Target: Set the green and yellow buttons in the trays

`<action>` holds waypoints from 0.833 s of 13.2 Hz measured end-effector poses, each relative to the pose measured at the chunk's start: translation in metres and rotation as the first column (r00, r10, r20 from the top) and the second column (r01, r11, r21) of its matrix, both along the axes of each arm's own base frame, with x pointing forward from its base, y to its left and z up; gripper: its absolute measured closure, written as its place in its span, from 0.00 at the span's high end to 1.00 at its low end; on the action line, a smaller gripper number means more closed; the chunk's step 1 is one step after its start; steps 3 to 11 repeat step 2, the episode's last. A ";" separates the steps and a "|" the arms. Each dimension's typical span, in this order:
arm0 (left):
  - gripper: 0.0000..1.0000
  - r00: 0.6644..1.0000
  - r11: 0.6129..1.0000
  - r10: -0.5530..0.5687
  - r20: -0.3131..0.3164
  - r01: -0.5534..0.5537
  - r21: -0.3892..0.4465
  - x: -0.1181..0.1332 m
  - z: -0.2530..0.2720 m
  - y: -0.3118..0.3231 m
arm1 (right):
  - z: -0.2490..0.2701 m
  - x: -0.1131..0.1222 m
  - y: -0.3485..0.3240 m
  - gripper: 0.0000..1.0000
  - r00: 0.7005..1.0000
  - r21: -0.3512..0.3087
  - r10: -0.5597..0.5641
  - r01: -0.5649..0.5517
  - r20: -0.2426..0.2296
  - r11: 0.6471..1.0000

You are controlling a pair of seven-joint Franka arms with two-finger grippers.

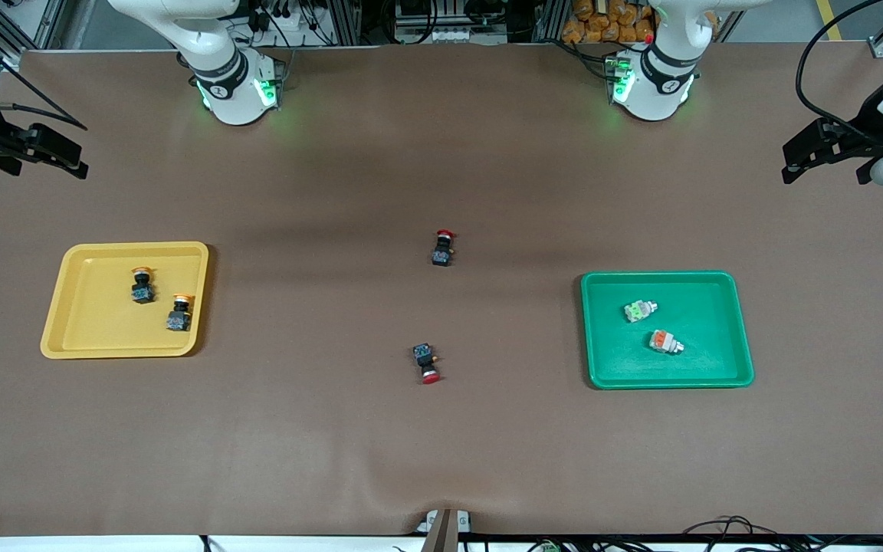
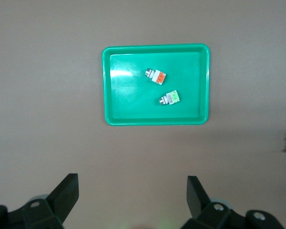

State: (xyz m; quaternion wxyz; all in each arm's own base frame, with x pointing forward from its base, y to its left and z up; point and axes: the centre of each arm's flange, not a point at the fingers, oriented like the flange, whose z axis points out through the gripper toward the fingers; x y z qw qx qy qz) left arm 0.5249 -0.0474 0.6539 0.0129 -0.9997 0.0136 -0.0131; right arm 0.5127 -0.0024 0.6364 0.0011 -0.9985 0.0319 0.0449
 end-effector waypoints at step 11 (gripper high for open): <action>1.00 1.000 1.000 0.022 0.000 -0.022 -0.001 0.000 0.000 0.000 | 0.002 0.001 0.001 1.00 1.000 0.000 0.006 -0.006 0.009 1.000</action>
